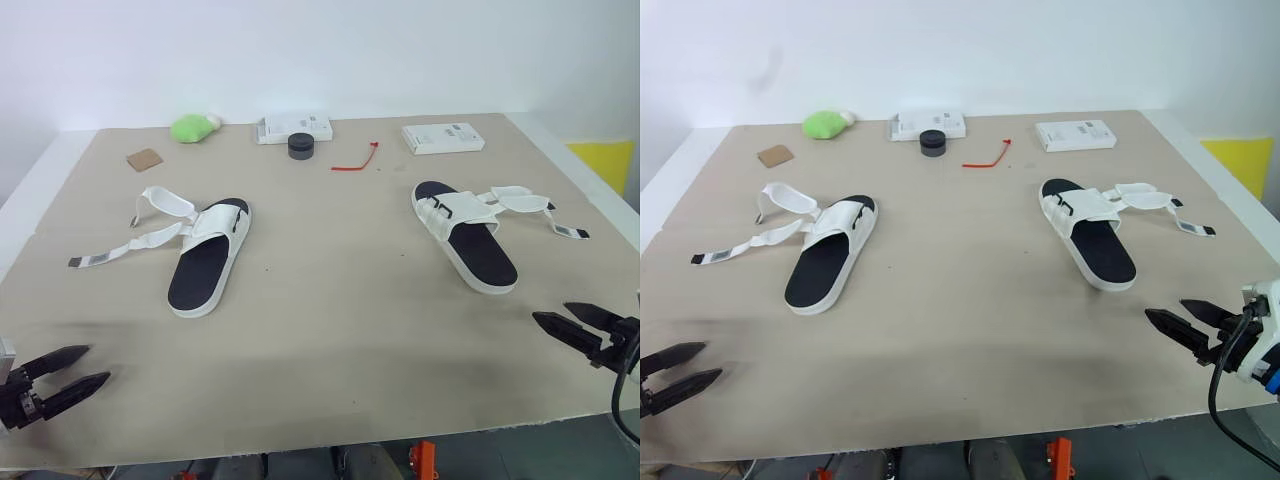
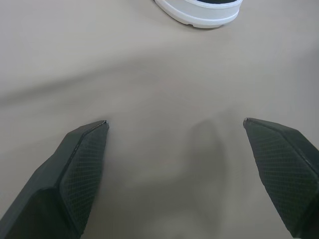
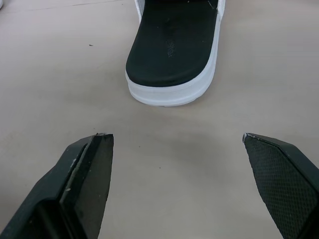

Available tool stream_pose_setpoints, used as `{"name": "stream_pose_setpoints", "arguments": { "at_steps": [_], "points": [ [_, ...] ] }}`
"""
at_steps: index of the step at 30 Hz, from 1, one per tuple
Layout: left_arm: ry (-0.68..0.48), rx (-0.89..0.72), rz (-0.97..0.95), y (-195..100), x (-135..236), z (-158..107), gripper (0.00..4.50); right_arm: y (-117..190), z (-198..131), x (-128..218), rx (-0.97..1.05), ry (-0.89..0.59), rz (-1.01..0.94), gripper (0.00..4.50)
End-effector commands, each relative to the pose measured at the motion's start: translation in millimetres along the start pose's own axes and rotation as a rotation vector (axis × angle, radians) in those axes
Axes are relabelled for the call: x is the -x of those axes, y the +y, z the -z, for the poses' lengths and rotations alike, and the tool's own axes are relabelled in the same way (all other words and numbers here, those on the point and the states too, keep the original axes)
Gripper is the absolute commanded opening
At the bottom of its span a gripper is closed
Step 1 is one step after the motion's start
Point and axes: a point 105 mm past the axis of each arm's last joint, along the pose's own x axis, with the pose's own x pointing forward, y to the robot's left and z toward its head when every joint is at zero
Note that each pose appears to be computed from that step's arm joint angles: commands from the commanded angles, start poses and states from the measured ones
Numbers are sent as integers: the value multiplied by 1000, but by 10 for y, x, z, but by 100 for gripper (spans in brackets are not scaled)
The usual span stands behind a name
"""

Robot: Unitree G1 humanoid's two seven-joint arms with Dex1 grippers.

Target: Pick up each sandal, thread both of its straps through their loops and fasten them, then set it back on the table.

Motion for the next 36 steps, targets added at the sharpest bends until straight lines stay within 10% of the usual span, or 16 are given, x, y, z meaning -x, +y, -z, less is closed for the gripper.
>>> {"name": "stream_pose_setpoints", "arguments": {
  "at_steps": [1, 22, 36],
  "points": [
    [30, -9, -7, 41, 52, 62, 448, 12, -123, -9, 44, -14, -15, 450],
    [-37, -311, 364, -334, -349, -231, 448, 268, -495, -386, 7, -254, 71, 450],
    [-293, -459, 620, -852, -1464, -1004, 448, 408, -652, -1256, -2, -142, 171, 450]
  ]
}}
